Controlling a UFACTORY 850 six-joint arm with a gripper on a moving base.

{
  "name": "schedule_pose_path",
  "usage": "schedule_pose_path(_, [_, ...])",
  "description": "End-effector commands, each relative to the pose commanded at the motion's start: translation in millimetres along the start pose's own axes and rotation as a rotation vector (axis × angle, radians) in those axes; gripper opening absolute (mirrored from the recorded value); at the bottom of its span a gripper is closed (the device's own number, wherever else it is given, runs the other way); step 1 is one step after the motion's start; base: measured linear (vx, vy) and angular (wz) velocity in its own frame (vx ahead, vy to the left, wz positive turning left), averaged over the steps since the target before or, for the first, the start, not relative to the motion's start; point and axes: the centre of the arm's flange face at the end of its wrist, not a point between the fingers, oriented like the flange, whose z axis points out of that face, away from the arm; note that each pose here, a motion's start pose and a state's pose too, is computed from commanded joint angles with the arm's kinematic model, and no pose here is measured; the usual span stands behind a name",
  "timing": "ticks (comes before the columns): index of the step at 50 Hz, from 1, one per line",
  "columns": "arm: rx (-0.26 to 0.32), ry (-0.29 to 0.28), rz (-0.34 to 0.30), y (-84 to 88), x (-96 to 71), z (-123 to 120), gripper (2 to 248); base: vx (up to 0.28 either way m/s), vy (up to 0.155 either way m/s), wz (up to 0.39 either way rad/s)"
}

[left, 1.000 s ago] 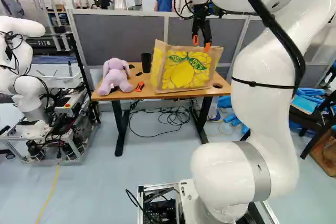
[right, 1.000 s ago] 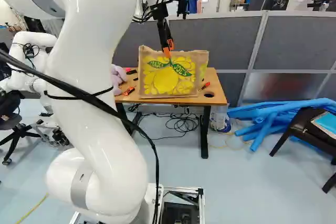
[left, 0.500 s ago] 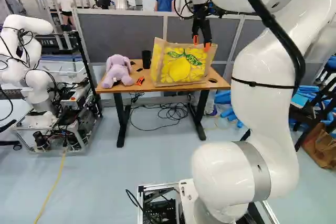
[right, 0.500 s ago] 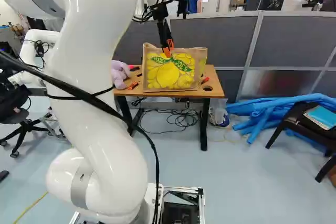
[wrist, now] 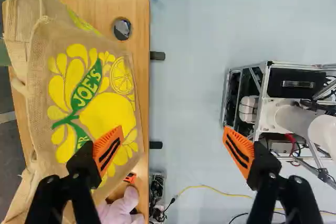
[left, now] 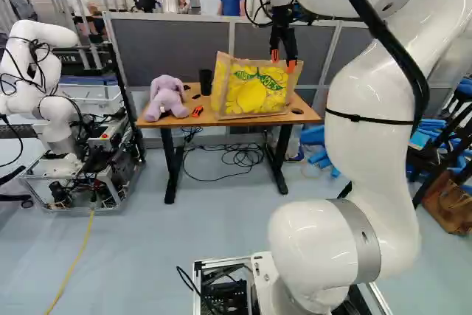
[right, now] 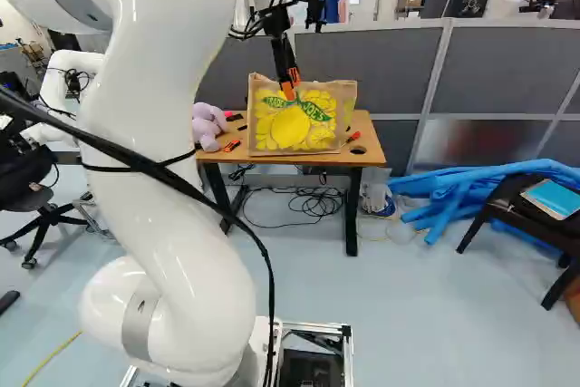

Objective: Pick up the bag on the ground and place it on the table

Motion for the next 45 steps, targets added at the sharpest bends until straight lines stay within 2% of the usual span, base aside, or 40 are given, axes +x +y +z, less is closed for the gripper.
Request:
schedule_pose_path(22, [0.012, -0.002, -0.017, 0.6, -1.4, 4, 247, 0.0, 0.0, 0.0])
schedule_pose_path(45, [0.058, -0.007, -0.08, 3.3, -6.4, 16, 247, 0.0, 0.0, 0.0])
